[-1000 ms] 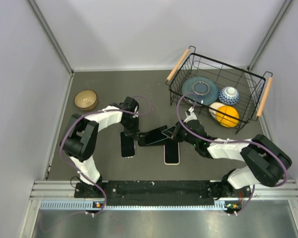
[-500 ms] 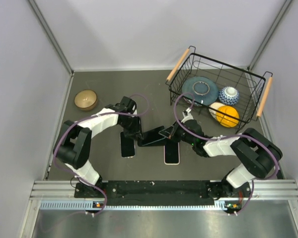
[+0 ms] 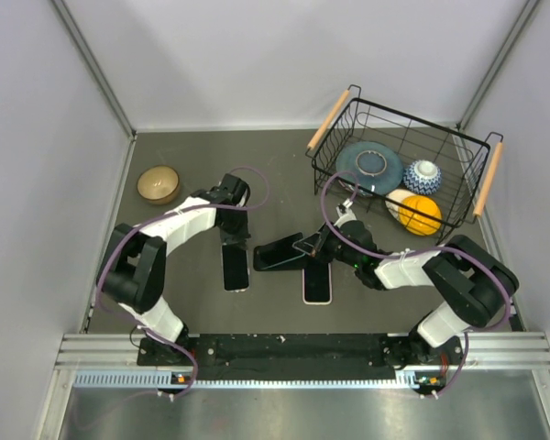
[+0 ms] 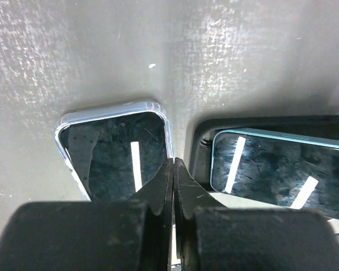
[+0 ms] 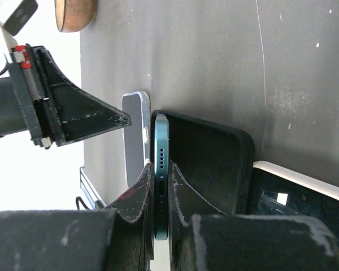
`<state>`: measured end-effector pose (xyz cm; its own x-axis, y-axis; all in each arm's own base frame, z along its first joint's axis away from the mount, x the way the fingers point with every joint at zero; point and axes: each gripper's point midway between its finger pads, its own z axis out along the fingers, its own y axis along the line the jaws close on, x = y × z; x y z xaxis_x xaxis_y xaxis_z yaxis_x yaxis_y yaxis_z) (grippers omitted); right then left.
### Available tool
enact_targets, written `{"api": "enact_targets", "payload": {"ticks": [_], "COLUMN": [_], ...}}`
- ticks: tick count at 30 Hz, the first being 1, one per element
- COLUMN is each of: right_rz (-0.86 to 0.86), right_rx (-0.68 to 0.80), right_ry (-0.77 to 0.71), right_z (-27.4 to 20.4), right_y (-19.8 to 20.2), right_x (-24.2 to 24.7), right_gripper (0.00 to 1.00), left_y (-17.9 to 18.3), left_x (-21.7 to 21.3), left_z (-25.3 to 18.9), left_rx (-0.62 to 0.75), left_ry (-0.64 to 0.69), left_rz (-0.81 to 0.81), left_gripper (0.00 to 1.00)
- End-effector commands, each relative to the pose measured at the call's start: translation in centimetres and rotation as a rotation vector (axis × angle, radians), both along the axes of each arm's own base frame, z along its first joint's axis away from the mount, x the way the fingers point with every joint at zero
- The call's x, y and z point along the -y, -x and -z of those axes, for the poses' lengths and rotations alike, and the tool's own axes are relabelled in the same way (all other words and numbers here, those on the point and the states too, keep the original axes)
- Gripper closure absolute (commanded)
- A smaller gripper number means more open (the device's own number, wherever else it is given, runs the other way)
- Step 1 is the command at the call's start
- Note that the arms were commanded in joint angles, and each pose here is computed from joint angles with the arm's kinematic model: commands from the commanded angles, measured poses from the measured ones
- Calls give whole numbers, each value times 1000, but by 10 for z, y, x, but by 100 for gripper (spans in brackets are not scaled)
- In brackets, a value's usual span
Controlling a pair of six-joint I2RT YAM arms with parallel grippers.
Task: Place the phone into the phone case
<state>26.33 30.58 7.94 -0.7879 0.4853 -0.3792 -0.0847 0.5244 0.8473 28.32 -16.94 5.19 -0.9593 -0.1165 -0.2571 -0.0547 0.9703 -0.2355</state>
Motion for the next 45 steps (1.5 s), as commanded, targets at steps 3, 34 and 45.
{"api": "enact_targets", "payload": {"ticks": [3, 34, 45], "right_rz": [-33, -18, -63], "right_rx": [8, -20, 53], "right_ry": [-20, -114, -128], "right_z": [-2, -2, -19], "right_y": [1, -7, -25], "right_x": [-4, -12, -11], "right_gripper": [100, 100, 100], "left_y": [-9, 13, 26], "left_x": [4, 23, 25], "left_z": [12, 38, 24], "left_rx": [-5, -78, -74], "left_ry": [-9, 51, 64], "left_rz": [28, 111, 116], "left_gripper": [100, 100, 100]}}
